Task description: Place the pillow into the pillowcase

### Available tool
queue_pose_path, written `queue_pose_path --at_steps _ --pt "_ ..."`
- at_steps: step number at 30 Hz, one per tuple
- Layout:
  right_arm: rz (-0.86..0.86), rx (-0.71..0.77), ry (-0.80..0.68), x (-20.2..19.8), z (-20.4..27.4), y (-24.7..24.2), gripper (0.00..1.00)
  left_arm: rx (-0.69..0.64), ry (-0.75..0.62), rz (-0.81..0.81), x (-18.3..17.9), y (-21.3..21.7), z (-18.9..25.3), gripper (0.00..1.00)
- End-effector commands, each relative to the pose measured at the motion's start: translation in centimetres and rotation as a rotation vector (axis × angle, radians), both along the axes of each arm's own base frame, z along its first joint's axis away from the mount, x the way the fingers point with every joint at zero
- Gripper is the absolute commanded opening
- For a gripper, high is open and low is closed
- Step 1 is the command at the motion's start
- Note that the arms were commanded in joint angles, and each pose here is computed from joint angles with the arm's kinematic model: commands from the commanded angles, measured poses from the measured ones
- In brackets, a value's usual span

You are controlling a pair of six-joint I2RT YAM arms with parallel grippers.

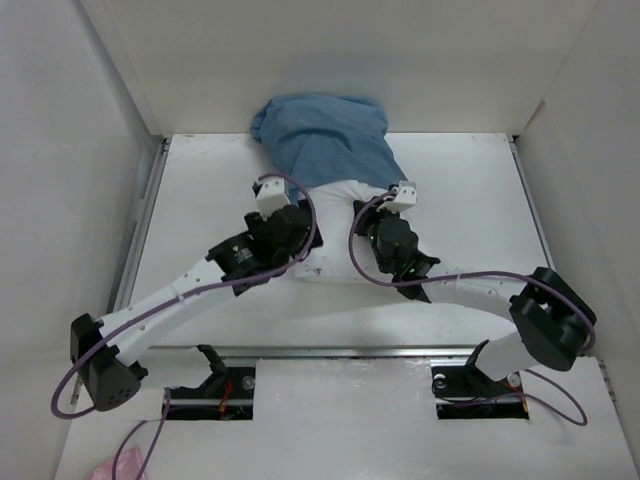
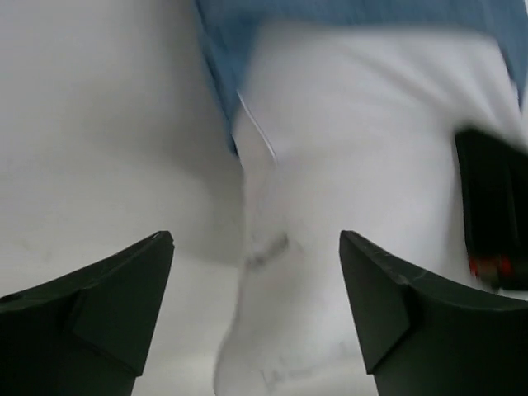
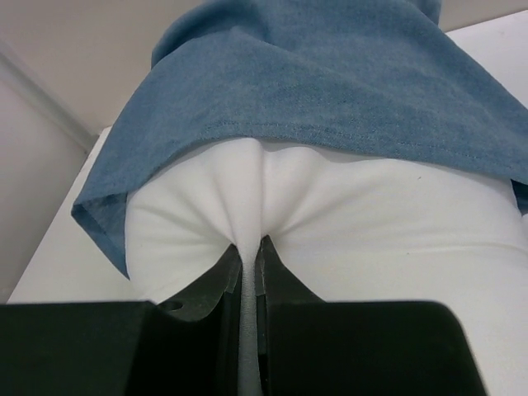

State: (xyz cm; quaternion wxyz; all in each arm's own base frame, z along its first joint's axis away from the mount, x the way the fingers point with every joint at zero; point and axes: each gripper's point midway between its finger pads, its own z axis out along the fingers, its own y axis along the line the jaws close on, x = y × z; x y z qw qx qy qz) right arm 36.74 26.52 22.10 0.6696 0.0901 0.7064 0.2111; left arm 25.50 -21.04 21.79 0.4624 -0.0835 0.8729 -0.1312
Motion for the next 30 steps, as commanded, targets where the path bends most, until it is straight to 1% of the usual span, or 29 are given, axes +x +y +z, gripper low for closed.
queue_pose_path --at_steps 1,3,4,5,8,12,15,17,18,19,21,22,24,25,27,28,29,30 --pt "-0.07 0.121 -0.08 0.0 4.9 -2.4 0.0 0.115 -0.165 0.303 5.3 6.3 5.3 0.81" --pt "-0.057 0.114 -0.074 -0.2 4.9 -2.3 0.0 0.145 -0.147 0.216 7.0 5.7 4.7 0.84" --pt "-0.046 0.114 -0.074 -0.3 4.9 -2.1 0.0 0.222 -0.143 0.168 8.5 6.4 4.2 0.84" --pt "-0.046 0.105 -0.066 -0.3 4.7 -2.1 0.0 0.204 -0.157 0.112 9.4 5.3 3.9 0.84" --pt "-0.047 0.064 -0.053 -0.2 4.3 -2.2 0.0 0.266 -0.178 0.022 11.1 4.8 2.5 0.83" --pt "-0.056 0.04 -0.055 -0.1 4.7 -2.3 0.0 0.277 -0.221 -0.159 12.1 3.0 1.4 0.81" --pt "-0.065 0.031 -0.047 0.2 4.8 -2.2 0.0 0.283 -0.246 -0.229 12.3 2.3 1.2 0.81" --pt "-0.065 0.019 -0.046 0.2 5.0 -2.2 0.0 0.303 -0.252 -0.239 12.5 2.2 1.0 0.81" --pt "-0.065 0.019 -0.046 0.2 5.0 -2.2 0.0 0.32 -0.23 -0.219 13.2 2.7 0.0 0.81" --pt "-0.065 0.01 -0.047 0.2 5.0 -2.2 0.0 0.346 -0.219 -0.169 14.0 3.8 0.0 0.81" --pt "-0.065 0.01 -0.047 0.2 5.0 -2.2 0.0 0.357 -0.189 -0.125 15.2 4.7 -0.5 0.8" --pt "-0.065 0.001 -0.049 0.3 5.0 -2.3 0.0 0.365 -0.173 -0.103 16.5 5.2 -1.0 0.78" --pt "-0.065 -0.006 -0.043 0.2 4.8 -2.3 0.0 0.343 -0.164 -0.128 17.5 4.7 -1.5 0.75" --pt "-0.065 -0.006 -0.042 0.2 4.8 -2.3 0.0 0.359 -0.149 -0.152 18.2 4.6 -2.5 0.72" --pt "-0.065 -0.018 -0.044 0.3 5.0 -2.3 0.0 0.337 -0.165 -0.201 19.1 3.2 -2.1 0.66" --pt "-0.074 -0.025 -0.038 0.4 4.6 -2.3 0.0 0.343 -0.155 -0.218 19.5 2.8 -2.7 0.53" --pt "-0.087 -0.034 -0.039 0.5 4.6 -2.6 0.0 0.341 -0.17 -0.232 19.9 2.4 -2.1 0.4" --pt "-0.087 -0.026 -0.046 0.5 5.1 -2.5 0.0 0.319 -0.182 -0.26 19.9 1.7 -1.6 0.23"
